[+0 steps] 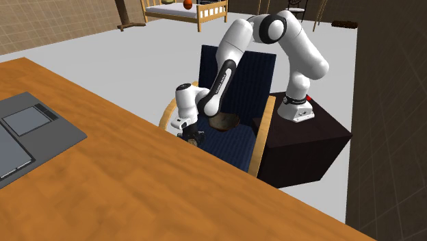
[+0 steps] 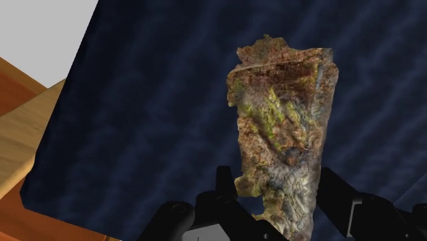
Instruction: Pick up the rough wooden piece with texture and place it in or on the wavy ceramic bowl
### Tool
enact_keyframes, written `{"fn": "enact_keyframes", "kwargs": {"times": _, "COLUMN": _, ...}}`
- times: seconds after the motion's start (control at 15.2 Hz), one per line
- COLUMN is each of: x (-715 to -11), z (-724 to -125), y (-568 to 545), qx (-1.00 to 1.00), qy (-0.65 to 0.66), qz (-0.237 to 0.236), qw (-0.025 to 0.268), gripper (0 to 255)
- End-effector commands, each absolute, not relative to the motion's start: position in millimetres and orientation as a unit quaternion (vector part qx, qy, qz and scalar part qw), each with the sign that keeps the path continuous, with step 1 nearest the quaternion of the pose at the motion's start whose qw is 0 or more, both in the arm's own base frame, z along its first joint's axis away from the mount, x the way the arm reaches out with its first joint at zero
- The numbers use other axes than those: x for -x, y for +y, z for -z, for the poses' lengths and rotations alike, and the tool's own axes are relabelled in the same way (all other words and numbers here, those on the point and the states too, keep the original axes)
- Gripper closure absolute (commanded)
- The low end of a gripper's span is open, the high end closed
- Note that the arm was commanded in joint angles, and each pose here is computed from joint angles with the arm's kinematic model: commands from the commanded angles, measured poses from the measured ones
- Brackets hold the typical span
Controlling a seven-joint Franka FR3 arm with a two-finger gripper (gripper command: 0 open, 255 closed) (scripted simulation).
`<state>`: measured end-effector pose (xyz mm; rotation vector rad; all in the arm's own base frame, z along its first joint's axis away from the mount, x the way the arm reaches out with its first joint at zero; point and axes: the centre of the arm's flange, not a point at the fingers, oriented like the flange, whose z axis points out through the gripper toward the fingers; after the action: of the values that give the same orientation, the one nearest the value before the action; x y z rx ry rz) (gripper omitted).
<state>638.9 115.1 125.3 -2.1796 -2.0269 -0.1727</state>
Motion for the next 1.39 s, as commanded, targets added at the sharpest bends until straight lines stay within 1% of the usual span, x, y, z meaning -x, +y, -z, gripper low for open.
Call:
{"fn": "enact_keyframes", "kwargs": {"times": 0.0, "x": -637.0, "z": -122.8, "y": 114.2, "qx": 0.729, "qy": -0.677, "qz": 0.055, "qw": 0.082, "gripper": 255}}
{"fn": "enact_keyframes", "kwargs": {"times": 0.26, "x": -637.7, "z": -121.8, "y": 116.0, "qx": 0.729, "qy": -0.677, "qz": 0.055, "qw": 0.082, "gripper": 255}}
{"fn": "enact_keyframes", "kwargs": {"times": 1.32, "x": -637.7, "z": -206.3, "y": 116.0, "qx": 0.729, "qy": -0.677, "qz": 0.055, "qw": 0.082, "gripper": 255}}
